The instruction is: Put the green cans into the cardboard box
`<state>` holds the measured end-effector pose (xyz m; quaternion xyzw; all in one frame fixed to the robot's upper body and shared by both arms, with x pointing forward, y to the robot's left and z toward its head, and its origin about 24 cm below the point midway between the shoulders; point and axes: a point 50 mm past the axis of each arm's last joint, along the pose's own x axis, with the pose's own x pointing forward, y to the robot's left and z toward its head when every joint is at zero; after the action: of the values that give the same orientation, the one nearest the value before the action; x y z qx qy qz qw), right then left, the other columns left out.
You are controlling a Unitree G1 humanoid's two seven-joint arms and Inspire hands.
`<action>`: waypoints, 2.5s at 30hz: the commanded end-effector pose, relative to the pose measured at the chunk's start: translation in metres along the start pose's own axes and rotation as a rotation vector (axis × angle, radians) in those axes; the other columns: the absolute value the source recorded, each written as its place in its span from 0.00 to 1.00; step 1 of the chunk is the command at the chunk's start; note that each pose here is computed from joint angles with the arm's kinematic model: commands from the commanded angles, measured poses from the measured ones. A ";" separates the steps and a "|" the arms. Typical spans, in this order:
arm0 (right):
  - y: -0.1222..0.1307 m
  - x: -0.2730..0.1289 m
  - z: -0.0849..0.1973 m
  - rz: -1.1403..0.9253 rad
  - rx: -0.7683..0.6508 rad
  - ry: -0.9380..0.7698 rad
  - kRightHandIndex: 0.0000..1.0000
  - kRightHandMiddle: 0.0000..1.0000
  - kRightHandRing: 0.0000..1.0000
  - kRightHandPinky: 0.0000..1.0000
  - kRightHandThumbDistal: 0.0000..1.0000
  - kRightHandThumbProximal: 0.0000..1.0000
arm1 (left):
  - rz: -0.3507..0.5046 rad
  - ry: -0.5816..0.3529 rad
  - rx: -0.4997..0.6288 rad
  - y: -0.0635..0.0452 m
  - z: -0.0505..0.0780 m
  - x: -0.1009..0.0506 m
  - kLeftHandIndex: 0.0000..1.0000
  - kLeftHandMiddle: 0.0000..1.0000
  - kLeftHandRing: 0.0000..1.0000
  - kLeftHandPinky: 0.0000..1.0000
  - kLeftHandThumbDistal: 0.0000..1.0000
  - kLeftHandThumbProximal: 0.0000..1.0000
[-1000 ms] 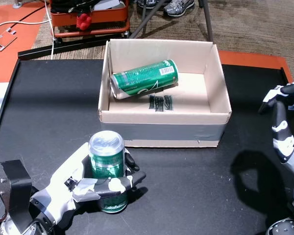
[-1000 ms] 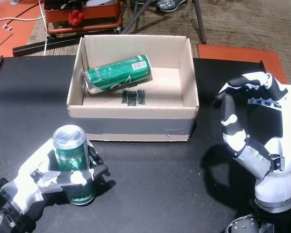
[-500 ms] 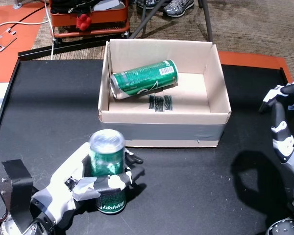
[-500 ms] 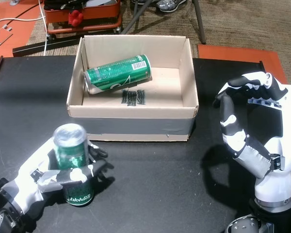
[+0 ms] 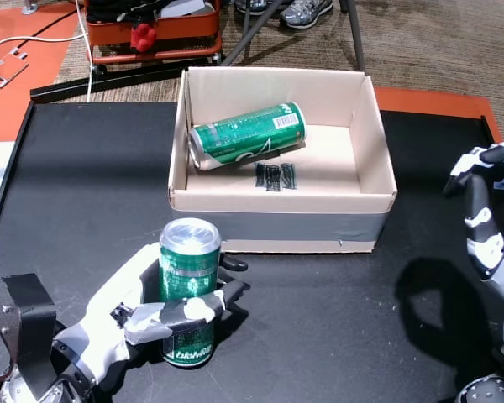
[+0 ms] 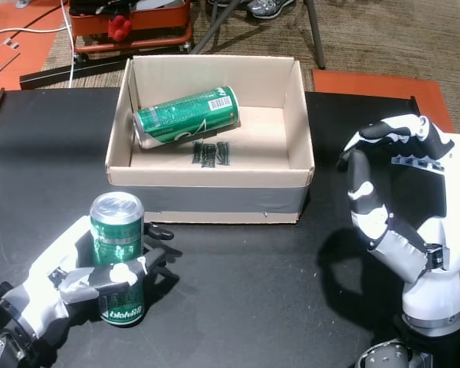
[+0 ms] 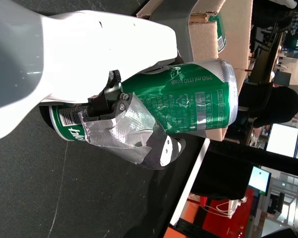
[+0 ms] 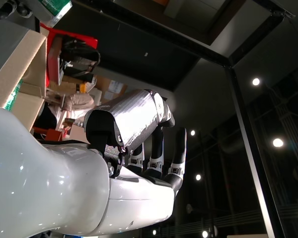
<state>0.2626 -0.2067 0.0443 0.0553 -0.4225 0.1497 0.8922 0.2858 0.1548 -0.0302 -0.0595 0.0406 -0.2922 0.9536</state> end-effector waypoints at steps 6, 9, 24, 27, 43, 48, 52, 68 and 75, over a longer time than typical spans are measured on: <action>-0.001 0.003 0.000 -0.001 -0.004 -0.010 0.28 0.34 0.42 0.52 0.59 0.00 | 0.008 0.017 -0.025 -0.001 -0.005 -0.003 0.20 0.51 0.63 0.47 0.58 0.00; -0.002 0.003 0.000 -0.001 -0.001 -0.006 0.28 0.34 0.42 0.52 0.58 0.00 | 0.008 0.013 -0.020 -0.001 -0.004 -0.002 0.19 0.51 0.63 0.47 0.57 0.00; -0.002 0.002 -0.003 -0.012 0.034 -0.004 0.27 0.33 0.42 0.54 0.55 0.00 | 0.012 0.005 -0.039 -0.001 -0.004 -0.001 0.23 0.51 0.63 0.49 0.58 0.00; -0.003 0.002 -0.003 -0.009 0.026 -0.001 0.27 0.33 0.42 0.52 0.57 0.00 | 0.013 0.006 -0.040 0.000 -0.003 -0.001 0.23 0.50 0.61 0.48 0.55 0.00; -0.002 0.004 -0.004 -0.018 0.036 0.003 0.27 0.34 0.42 0.53 0.56 0.00 | 0.028 -0.005 -0.087 0.002 -0.001 0.002 0.19 0.43 0.53 0.41 0.52 0.00; -0.001 0.005 -0.005 -0.022 0.041 0.004 0.26 0.32 0.41 0.54 0.56 0.00 | 0.032 -0.005 -0.076 0.002 0.000 0.002 0.22 0.44 0.53 0.42 0.51 0.00; 0.000 0.005 -0.005 -0.025 0.051 0.003 0.26 0.33 0.42 0.53 0.56 0.00 | 0.032 0.004 -0.076 0.003 -0.001 0.002 0.24 0.45 0.53 0.42 0.51 0.00; 0.000 0.007 -0.007 -0.021 0.049 0.006 0.26 0.32 0.42 0.54 0.56 0.00 | -0.085 -0.214 0.162 0.010 0.055 0.022 0.16 0.39 0.52 0.40 0.49 0.00; 0.000 0.009 -0.008 -0.028 0.053 0.003 0.25 0.32 0.41 0.53 0.55 0.00 | -0.165 -0.477 0.391 0.010 0.105 0.026 0.12 0.37 0.56 0.47 0.46 0.00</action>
<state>0.2714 -0.2029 0.0431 0.0868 -0.4120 0.1504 0.8945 0.3225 0.1551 0.0606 0.0388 -0.2163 -0.3489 0.9110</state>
